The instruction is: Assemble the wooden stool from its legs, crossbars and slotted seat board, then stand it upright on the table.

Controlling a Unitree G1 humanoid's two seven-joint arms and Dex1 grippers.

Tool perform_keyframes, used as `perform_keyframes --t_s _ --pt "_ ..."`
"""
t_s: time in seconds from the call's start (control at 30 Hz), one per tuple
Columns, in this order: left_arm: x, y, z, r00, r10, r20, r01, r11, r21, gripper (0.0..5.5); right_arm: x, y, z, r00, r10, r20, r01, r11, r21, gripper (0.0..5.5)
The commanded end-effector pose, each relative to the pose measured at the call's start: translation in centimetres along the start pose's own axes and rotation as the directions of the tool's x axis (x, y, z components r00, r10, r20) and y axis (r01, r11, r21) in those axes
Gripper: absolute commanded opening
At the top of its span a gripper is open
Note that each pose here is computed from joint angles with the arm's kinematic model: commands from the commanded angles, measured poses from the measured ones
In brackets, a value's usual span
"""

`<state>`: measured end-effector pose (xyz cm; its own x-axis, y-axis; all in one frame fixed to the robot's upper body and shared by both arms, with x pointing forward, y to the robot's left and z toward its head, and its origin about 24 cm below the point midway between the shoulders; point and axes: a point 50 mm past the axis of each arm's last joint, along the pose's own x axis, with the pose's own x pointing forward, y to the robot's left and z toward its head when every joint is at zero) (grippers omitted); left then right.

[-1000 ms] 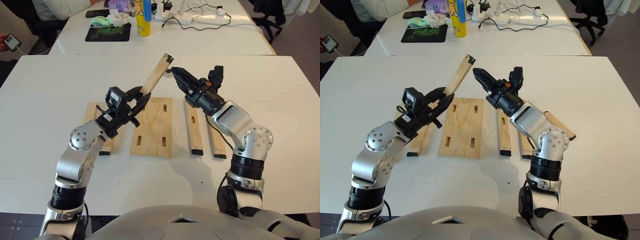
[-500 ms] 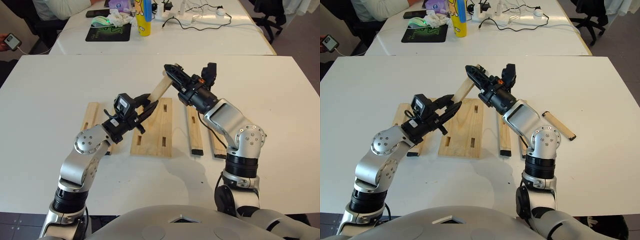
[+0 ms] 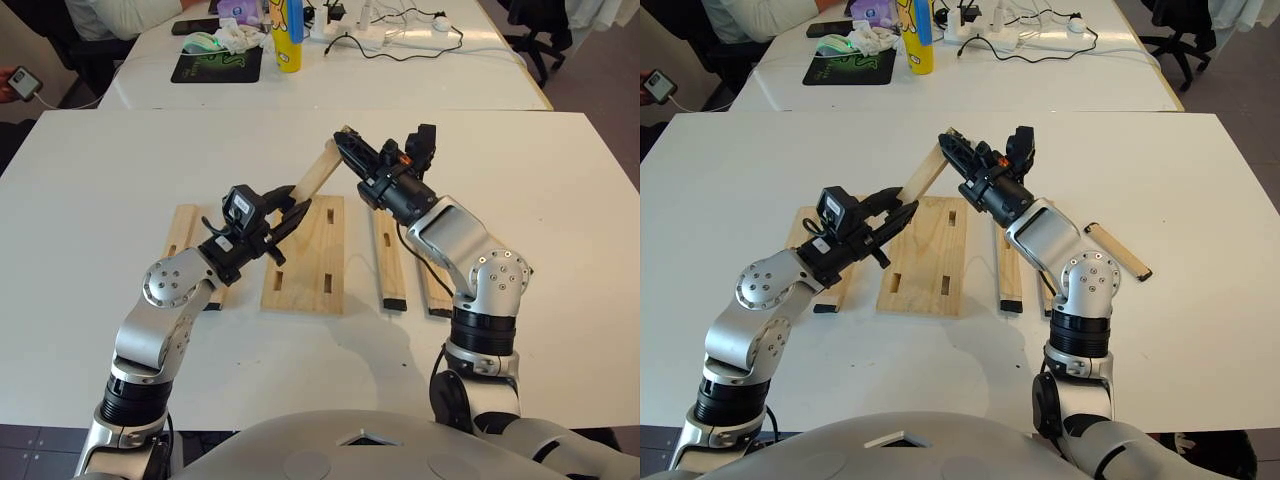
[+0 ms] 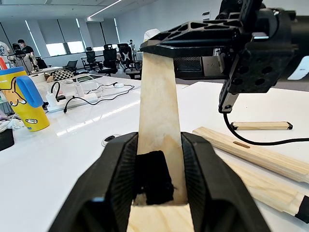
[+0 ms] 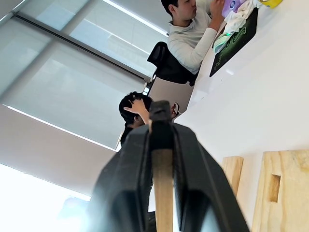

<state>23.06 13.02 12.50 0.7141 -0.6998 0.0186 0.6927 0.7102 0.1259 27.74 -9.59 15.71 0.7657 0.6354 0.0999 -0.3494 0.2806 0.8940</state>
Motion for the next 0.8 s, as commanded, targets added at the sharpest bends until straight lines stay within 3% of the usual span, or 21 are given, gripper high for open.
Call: perform_keyframes --t_s 0.03,0.27,0.3,0.43,0.6,0.7,0.8 --pt "-0.1 0.0 -0.2 1.0 -0.003 -0.016 0.003 1.0 0.017 1.32 0.0 0.1 0.1 1.0 0.014 0.006 -0.014 1.0 0.021 0.43" --pt "-0.1 0.5 -0.2 0.999 0.038 -0.024 -0.037 0.999 0.023 1.32 0.0 0.1 0.3 1.0 0.017 0.016 -0.018 1.0 0.018 0.43" --pt "-0.1 0.8 -0.2 0.998 0.059 -0.02 -0.058 0.998 0.021 1.68 0.0 0.1 0.4 1.0 0.015 0.02 -0.016 1.0 0.015 0.43" --pt "-0.1 0.8 -0.3 0.999 0.045 -0.028 -0.045 0.999 0.01 2.22 -0.2 -0.1 0.8 0.998 0.0 0.057 0.0 1.0 0.004 0.43" --pt "-0.5 1.1 -0.5 0.997 0.067 -0.037 -0.067 0.998 -0.002 2.43 -1.3 -1.1 3.2 0.967 -0.064 0.246 0.071 0.997 -0.021 0.43" --pt "-0.8 2.1 -0.2 0.991 0.132 -0.013 -0.132 0.991 -0.032 2.43 -3.1 -2.8 6.5 0.861 -0.182 0.475 0.242 0.968 -0.067 0.43" --pt "-1.2 3.5 -0.2 0.973 0.23 0.004 -0.229 0.971 -0.07 2.25 -4.4 -2.9 7.7 0.828 -0.173 0.534 0.371 0.882 -0.29 0.43"
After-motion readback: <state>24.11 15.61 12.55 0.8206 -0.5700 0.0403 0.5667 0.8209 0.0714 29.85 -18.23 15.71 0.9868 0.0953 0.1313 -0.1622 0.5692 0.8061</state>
